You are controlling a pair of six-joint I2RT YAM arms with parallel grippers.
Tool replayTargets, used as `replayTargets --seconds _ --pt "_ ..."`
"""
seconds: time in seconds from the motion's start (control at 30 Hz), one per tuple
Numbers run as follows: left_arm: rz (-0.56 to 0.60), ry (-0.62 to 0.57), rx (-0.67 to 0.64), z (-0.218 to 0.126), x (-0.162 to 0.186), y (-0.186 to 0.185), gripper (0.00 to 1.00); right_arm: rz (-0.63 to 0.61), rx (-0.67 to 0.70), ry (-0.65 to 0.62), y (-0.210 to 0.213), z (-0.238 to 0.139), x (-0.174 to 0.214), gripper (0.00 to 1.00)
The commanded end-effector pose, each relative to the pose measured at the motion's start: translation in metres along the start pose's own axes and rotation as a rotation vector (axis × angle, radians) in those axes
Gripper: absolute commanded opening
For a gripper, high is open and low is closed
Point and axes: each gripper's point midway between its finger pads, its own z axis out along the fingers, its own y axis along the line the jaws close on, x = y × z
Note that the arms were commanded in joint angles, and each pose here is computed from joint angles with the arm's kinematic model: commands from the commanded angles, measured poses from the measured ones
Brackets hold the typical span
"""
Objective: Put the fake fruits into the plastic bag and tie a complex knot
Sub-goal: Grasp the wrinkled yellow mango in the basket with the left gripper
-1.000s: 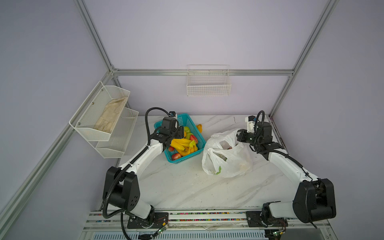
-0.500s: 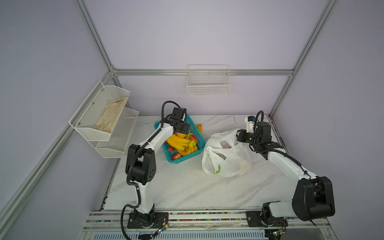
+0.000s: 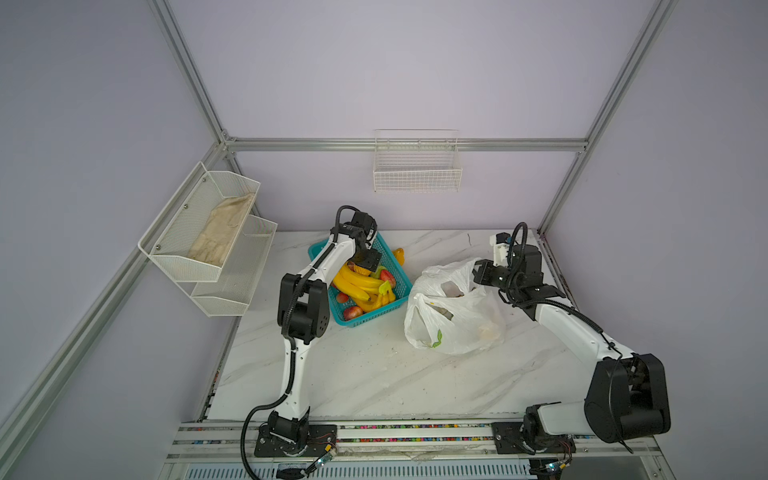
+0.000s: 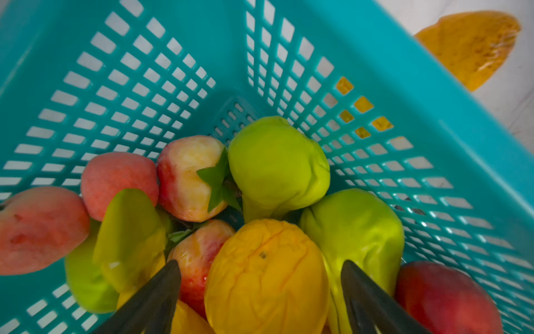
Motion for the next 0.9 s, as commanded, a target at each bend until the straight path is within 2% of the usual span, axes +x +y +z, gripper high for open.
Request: replayTargets --seconds 0.0,0.17,0.47,0.67,0.87 --pt "0.026 -0.027 0.023 -0.019 -0.014 0.002 0.85 -0.017 -0.002 -0.008 0.003 -0.004 0.000 0.00" --pt "0.007 0.028 0.038 0.000 -0.002 0.000 0.82 -0.026 0.003 -0.007 0.002 -0.003 0.001 0.00" --pt "-0.042 -0.043 0.050 -0.014 -0.023 0.001 0.57 -0.025 0.002 0.002 0.000 -0.003 0.006 0.00" --pt "-0.082 -0.140 0.035 -0.046 -0.037 0.007 0.45 -0.022 0.004 -0.001 0.001 -0.006 0.005 0.00" --pt "-0.130 -0.290 0.057 -0.093 -0.048 0.007 0.40 -0.024 0.003 -0.007 0.003 -0.010 0.004 0.00"
